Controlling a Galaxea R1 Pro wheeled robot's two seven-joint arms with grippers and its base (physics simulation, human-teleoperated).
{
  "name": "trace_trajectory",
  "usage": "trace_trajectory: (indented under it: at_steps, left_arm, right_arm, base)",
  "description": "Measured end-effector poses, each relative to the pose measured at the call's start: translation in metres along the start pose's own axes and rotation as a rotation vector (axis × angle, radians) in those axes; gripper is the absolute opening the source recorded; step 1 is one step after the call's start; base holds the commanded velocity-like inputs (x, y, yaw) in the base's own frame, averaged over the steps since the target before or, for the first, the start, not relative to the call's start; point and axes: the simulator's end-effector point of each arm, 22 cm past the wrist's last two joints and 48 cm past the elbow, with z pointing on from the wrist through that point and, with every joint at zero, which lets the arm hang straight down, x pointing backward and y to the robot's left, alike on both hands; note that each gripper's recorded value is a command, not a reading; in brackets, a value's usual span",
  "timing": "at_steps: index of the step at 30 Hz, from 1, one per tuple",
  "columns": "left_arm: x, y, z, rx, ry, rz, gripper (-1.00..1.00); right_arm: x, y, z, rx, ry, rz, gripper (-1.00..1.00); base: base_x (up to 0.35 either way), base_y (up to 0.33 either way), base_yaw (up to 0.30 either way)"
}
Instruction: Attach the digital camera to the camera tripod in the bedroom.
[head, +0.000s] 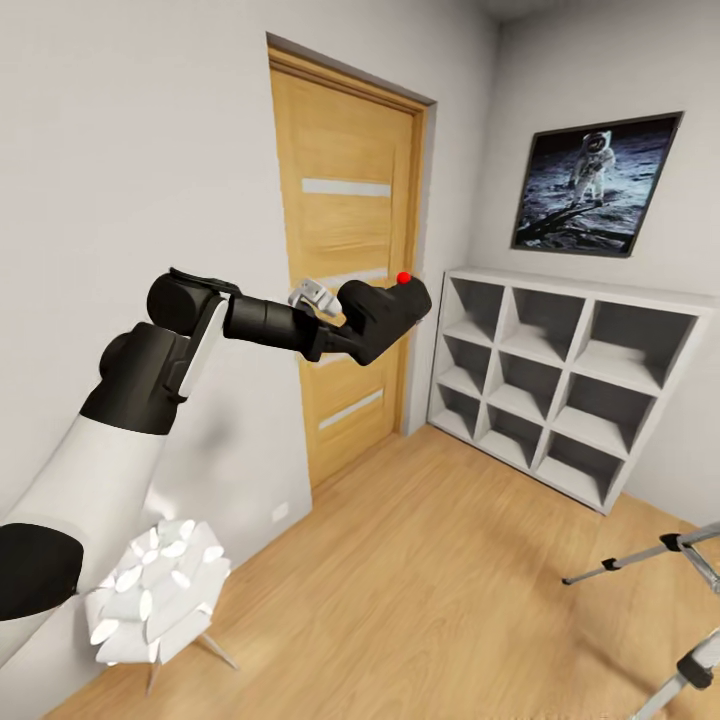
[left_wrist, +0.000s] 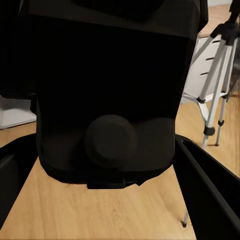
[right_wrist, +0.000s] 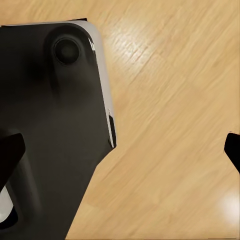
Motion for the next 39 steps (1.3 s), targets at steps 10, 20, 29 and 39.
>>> trace_trajectory:
  at_steps: [10, 20, 29, 39]
  left_arm:
    - [-0.0005, -0.0009, -0.0004, 0.001, -0.001, 0.000, -1.00]
    - [-0.0004, -0.0007, -0.0003, 0.000, 0.000, 0.001, -1.00]
    - [-0.0006, -0.0011, -0.0002, 0.001, -0.001, 0.001, -1.00]
    - [-0.0004, -0.0012, 0.0002, 0.001, 0.000, 0.001, -1.00]
  right_arm:
    - [0.0001, 0.0000, -0.0001, 0.000, -0.001, 0.000, 1.00]
    - [0.0002, 0.0000, -0.0001, 0.000, -0.001, 0.000, 1.00]
    - [0.0002, 0.0000, -0.0001, 0.000, 0.000, 0.000, 1.00]
    - [0.0001, 0.0001, -0.0001, 0.000, 0.000, 0.000, 1.00]
  base:
    - [0.099, 0.000, -0.278]
    - [0.313, 0.000, -0.265]
    - [0.337, 0.036, -0.054]
    - [0.311, 0.153, -0.002]
